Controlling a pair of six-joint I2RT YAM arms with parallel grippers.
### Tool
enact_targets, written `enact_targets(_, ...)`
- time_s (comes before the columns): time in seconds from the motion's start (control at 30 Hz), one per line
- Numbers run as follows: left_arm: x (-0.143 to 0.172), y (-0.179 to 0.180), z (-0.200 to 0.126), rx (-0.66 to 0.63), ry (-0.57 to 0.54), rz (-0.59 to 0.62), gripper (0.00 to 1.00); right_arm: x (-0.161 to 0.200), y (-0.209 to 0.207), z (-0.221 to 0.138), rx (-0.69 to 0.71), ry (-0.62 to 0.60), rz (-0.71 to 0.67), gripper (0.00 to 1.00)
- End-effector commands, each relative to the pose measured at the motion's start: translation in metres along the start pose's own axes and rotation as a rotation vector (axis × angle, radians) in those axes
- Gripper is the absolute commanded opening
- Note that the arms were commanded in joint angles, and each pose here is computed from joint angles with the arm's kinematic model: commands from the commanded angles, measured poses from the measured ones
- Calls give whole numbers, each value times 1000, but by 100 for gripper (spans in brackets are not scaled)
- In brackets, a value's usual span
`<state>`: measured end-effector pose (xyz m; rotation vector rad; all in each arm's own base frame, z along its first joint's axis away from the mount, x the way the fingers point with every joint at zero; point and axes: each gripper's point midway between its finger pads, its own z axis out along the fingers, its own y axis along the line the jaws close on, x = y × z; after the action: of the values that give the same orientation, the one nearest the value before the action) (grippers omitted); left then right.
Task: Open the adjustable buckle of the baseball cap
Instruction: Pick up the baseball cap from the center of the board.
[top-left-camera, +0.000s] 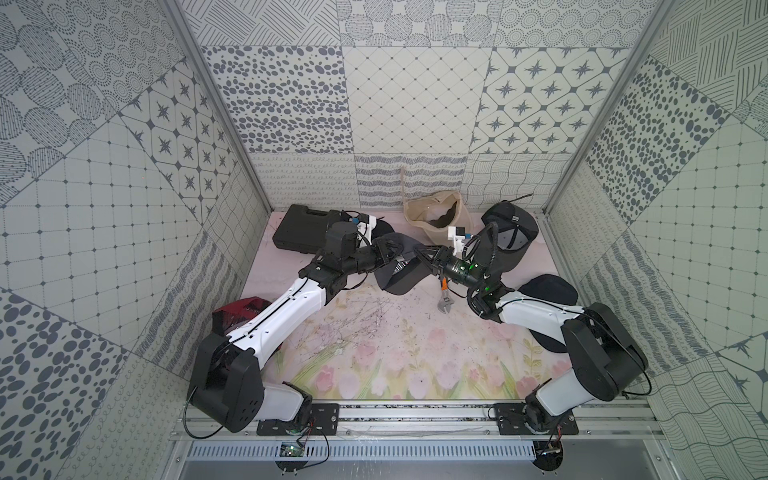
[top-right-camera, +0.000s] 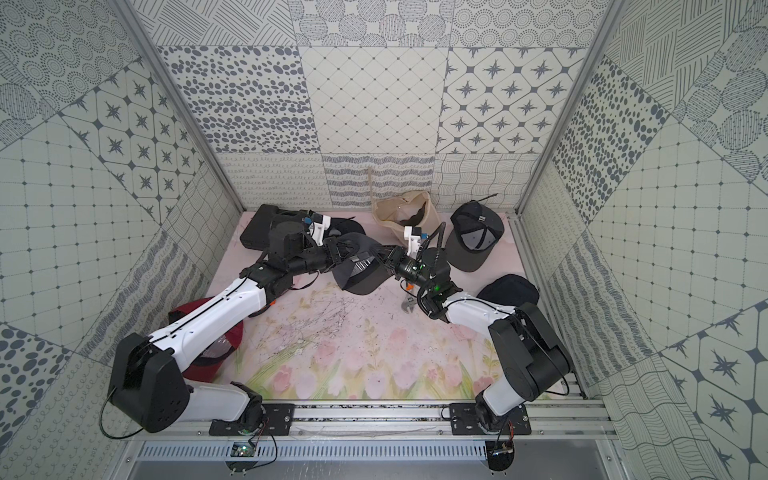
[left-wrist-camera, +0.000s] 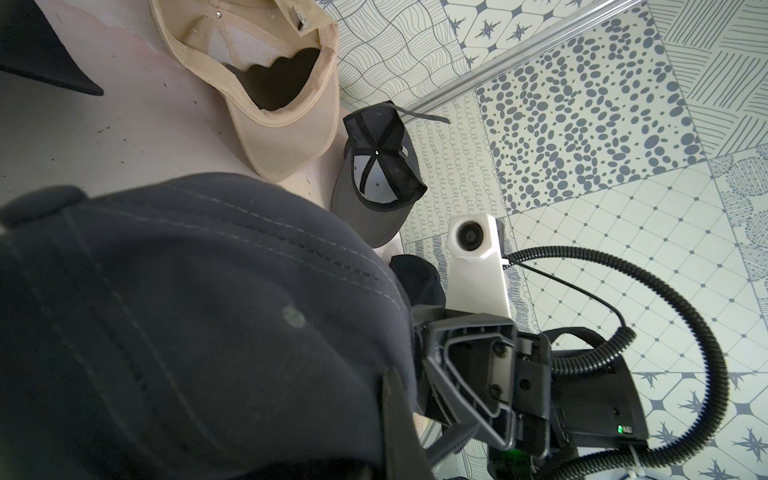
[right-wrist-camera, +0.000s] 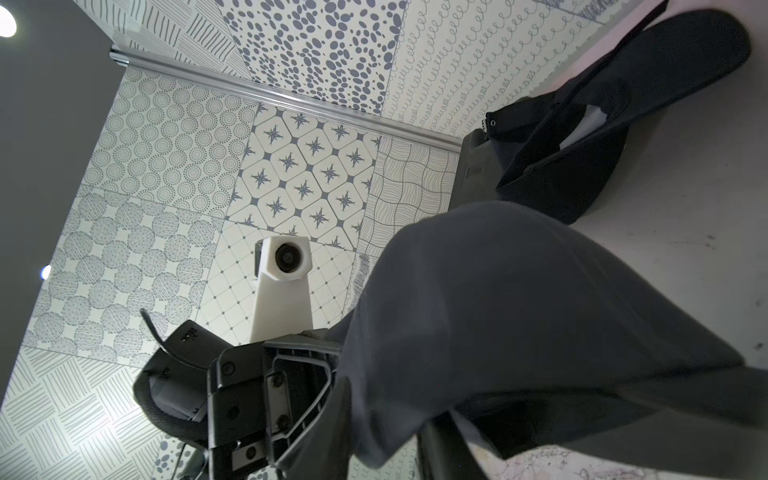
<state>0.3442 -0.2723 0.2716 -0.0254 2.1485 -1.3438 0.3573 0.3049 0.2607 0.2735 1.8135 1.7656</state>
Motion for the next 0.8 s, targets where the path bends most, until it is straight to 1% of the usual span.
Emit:
enact_targets(0.0, -4, -22, 2, 89, -9, 71, 0, -10, 31, 4, -112, -35, -51, 14)
enact_targets(0.03, -3, -21, 2, 80, -7, 77, 5, -11, 33, 3, -113, -35, -65, 9)
enact_targets(0.07, -3, -19, 1, 67, -6, 94, 11, -12, 34, 3, -107, -33, -83, 3)
enact_targets(0.1, -4, -18, 0, 51, -7, 114, 19, -13, 35, 2, -101, -32, -104, 0)
enact_targets(0.17, -5, -10, -2, -14, -8, 197, 38, -16, 35, -1, -71, -29, -148, 0)
enact_targets(0.23, -9, 2, -5, -94, -20, 289, 51, -19, 36, -2, -54, -11, -197, 0)
enact_targets(0.3, -12, 7, -9, -144, -30, 375, 59, -21, 37, -2, -35, 24, -237, 0)
enact_targets(0.33, -14, 7, -12, -160, -29, 412, 62, -21, 37, -2, -25, 43, -253, 0)
enact_targets(0.4, -16, 2, -15, -166, -21, 494, 65, -22, 38, -3, -10, 72, -294, 0)
enact_targets(0.6, -29, -1, -24, -229, -25, 681, 68, -23, 44, -12, 24, 167, -432, 0)
enact_targets(0.67, -30, -8, -24, -208, -13, 752, 69, -23, 46, -17, 21, 198, -466, 0)
enact_targets(0.77, -27, -22, -21, -123, 6, 853, 71, -21, 51, -22, -3, 260, -505, 0)
